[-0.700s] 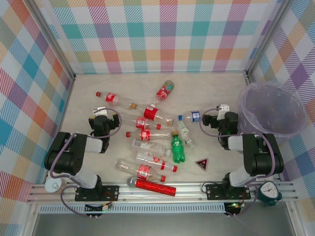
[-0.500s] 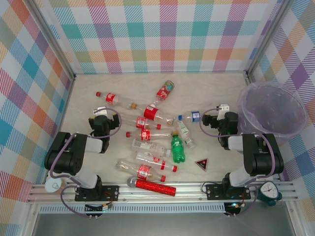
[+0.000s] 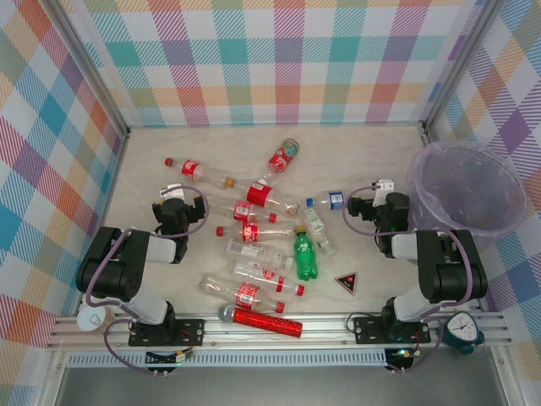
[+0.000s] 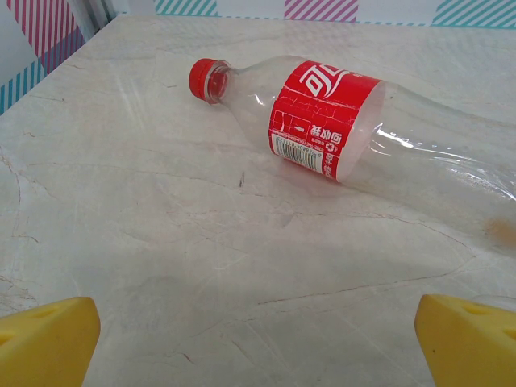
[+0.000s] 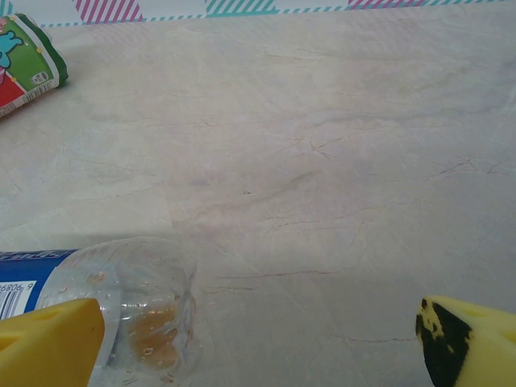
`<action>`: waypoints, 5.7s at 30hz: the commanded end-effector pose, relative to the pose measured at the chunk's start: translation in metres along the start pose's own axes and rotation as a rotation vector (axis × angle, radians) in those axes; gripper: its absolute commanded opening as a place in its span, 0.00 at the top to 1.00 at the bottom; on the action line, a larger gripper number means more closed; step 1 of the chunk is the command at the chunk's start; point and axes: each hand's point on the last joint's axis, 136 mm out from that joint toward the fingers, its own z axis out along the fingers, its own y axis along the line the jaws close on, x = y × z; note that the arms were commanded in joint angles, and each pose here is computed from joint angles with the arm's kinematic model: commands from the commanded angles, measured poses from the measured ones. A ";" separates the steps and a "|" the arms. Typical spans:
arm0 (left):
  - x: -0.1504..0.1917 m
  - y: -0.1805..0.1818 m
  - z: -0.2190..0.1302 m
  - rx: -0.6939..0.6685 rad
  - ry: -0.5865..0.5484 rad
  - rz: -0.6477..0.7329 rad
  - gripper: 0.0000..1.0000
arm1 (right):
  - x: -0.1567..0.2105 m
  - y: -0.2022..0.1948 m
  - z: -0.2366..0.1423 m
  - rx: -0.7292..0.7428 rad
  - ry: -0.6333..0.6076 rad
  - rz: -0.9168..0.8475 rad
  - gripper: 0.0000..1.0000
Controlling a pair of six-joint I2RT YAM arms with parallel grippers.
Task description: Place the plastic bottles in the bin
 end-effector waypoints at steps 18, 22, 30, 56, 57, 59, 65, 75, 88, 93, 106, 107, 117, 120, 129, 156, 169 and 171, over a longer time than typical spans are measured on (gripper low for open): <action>-0.018 -0.002 -0.001 0.031 0.025 -0.015 0.00 | -0.015 -0.002 0.002 -0.003 -0.029 0.016 0.01; -0.050 0.000 -0.018 0.020 -0.010 -0.015 0.00 | -0.037 -0.002 0.000 0.008 0.084 0.030 0.01; -0.131 0.022 -0.080 -0.105 0.014 -0.176 0.00 | -0.065 0.028 -0.036 -0.019 0.213 0.087 0.01; -0.131 -0.087 -0.057 0.293 0.484 -0.118 0.01 | 0.018 0.173 -0.092 -0.179 0.843 -0.124 0.18; -0.130 -0.090 -0.052 0.297 0.487 -0.109 0.01 | 0.019 0.173 -0.086 -0.168 0.834 -0.128 0.18; -0.128 -0.090 -0.042 0.276 0.495 -0.095 0.00 | 0.023 0.172 -0.073 -0.141 0.821 -0.130 0.19; -0.112 -0.090 -0.033 0.271 0.511 -0.060 0.00 | 0.033 0.176 -0.055 -0.125 0.840 -0.111 0.18; -0.127 -0.074 -0.047 0.216 0.433 0.028 0.00 | 0.053 0.179 -0.036 -0.113 0.871 -0.118 0.18; -0.133 -0.071 -0.051 0.204 0.407 0.040 0.00 | 0.065 0.176 -0.022 -0.079 0.870 -0.126 0.29; -0.136 -0.072 -0.054 0.211 0.400 0.037 0.00 | 0.051 0.168 -0.025 -0.048 0.831 -0.151 0.32; -0.144 -0.068 -0.059 0.200 0.372 0.021 0.00 | -0.052 0.176 -0.077 -0.136 0.626 -0.139 0.42; -0.147 -0.067 -0.061 0.202 0.363 0.018 0.00 | -0.066 0.175 -0.087 -0.142 0.596 -0.143 0.43; -0.146 -0.078 -0.065 0.258 0.367 -0.011 0.00 | -0.230 0.117 -0.156 0.061 0.232 -0.237 0.52; -0.146 -0.078 -0.067 0.251 0.364 -0.002 0.00 | -0.275 0.076 -0.174 0.207 0.120 -0.213 0.52; -0.153 -0.079 -0.074 0.252 0.340 0.008 0.00 | -0.298 -0.048 -0.211 0.554 0.081 -0.079 0.52; -0.135 -0.091 -0.076 0.278 0.492 -0.077 0.00 | -0.086 -0.072 -0.144 0.343 0.464 0.366 0.50; -0.044 -0.077 -0.093 0.197 0.667 -0.243 0.00 | -0.108 0.008 -0.100 -0.013 0.447 0.318 0.49; -0.039 -0.072 -0.097 0.174 0.665 -0.248 0.00 | -0.107 0.022 -0.090 -0.050 0.456 0.298 0.49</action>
